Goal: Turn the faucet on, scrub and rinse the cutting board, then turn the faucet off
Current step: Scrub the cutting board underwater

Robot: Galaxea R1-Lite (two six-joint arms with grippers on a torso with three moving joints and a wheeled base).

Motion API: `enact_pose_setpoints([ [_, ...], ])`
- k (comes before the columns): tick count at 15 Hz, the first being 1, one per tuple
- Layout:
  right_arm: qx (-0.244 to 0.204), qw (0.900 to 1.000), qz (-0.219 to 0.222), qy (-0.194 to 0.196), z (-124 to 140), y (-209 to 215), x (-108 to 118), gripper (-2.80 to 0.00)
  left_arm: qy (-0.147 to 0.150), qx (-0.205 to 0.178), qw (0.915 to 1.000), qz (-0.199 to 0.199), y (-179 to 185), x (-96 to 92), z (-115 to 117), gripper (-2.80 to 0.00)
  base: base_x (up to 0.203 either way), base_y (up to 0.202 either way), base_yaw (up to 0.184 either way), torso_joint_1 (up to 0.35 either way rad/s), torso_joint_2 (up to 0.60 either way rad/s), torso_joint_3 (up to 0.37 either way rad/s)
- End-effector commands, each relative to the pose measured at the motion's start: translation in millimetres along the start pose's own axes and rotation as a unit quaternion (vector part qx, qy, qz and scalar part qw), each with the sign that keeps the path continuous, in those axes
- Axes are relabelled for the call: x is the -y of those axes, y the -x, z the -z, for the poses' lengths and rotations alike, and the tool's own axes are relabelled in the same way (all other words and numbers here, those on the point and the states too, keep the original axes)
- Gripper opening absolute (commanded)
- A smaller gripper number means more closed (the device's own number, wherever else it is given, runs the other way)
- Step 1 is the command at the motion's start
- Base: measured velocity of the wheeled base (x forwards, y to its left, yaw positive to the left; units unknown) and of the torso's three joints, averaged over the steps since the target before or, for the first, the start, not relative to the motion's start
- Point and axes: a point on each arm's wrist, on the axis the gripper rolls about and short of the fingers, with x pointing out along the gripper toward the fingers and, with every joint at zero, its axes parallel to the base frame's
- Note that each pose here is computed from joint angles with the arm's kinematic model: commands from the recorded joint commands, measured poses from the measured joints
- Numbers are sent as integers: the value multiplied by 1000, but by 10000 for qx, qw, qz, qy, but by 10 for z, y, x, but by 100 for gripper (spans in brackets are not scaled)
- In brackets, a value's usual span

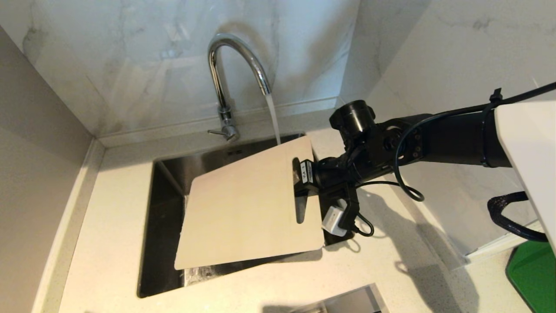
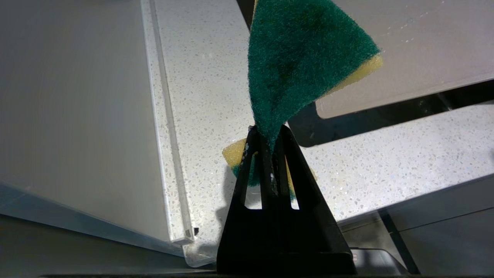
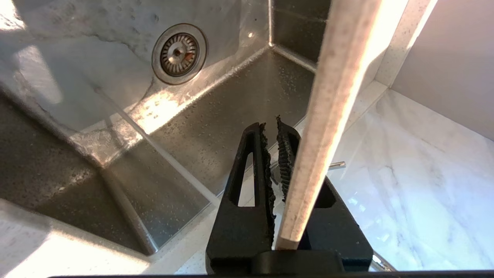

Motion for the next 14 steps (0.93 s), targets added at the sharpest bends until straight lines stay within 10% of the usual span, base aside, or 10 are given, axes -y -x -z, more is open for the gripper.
enact_pose_setpoints([
  [1, 18, 10000, 14, 76, -2, -4, 1, -280, -7, -8, 10000, -2, -2, 0, 3, -280, 0, 0, 0, 0, 0, 0],
  [14, -77, 9999, 92, 121, -12, -14, 6, -280, -510, -91, 9979, -400, -162, -57, -1041, -280, 0, 0, 0, 0, 0, 0],
])
